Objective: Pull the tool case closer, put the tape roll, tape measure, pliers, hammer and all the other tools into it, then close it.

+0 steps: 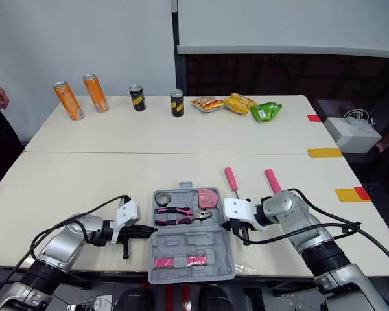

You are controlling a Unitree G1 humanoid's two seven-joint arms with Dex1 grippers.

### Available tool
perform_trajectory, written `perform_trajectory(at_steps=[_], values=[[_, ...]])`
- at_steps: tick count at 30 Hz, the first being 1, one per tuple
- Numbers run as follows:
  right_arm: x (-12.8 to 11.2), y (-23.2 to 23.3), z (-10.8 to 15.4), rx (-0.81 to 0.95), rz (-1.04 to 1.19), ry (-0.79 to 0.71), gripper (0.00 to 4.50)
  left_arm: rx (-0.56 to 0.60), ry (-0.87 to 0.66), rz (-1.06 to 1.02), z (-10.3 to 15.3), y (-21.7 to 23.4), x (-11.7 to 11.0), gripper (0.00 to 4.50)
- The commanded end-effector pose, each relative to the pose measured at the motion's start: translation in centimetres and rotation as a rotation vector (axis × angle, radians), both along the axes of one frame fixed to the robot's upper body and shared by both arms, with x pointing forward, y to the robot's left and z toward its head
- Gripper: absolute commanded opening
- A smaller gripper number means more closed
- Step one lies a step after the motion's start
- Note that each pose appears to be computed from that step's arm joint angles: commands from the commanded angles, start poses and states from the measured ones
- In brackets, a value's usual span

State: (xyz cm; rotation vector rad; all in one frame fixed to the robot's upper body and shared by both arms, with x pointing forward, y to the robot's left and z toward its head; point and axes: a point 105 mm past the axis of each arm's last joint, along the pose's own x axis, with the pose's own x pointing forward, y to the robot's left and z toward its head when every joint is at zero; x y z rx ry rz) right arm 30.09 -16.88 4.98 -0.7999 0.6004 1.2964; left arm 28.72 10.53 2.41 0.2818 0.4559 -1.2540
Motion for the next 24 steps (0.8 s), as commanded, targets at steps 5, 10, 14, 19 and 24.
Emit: perform_trajectory(at_steps=[5, 10, 14, 19, 24], values=[[2.4, 1.7, 1.0, 0.031, 0.019, -0.057, 0.04, 0.01, -0.066, -0.028, 1.7, -0.9, 3.0, 0.0], [3.3, 1.8, 1.0, 0.033, 0.009, -0.059, 0.04, 0.037, -0.073, -0.046, 1.8, -0.6, 4.3, 0.0], [3.8, 1.7, 0.9, 0.032, -0.007, -0.062, 0.04, 0.044, -0.077, -0.061, 1.8, -0.7, 4.8, 0.0], [4.2, 1.7, 0.8, 0.034, -0.021, -0.063, 0.04, 0.048, -0.078, -0.063, 1.8, -1.0, 5.5, 0.0], [4.4, 1.6, 0.7, 0.031, -0.029, -0.061, 0.04, 0.049, -0.079, -0.065, 1.8, -1.3, 5.9, 0.0]])
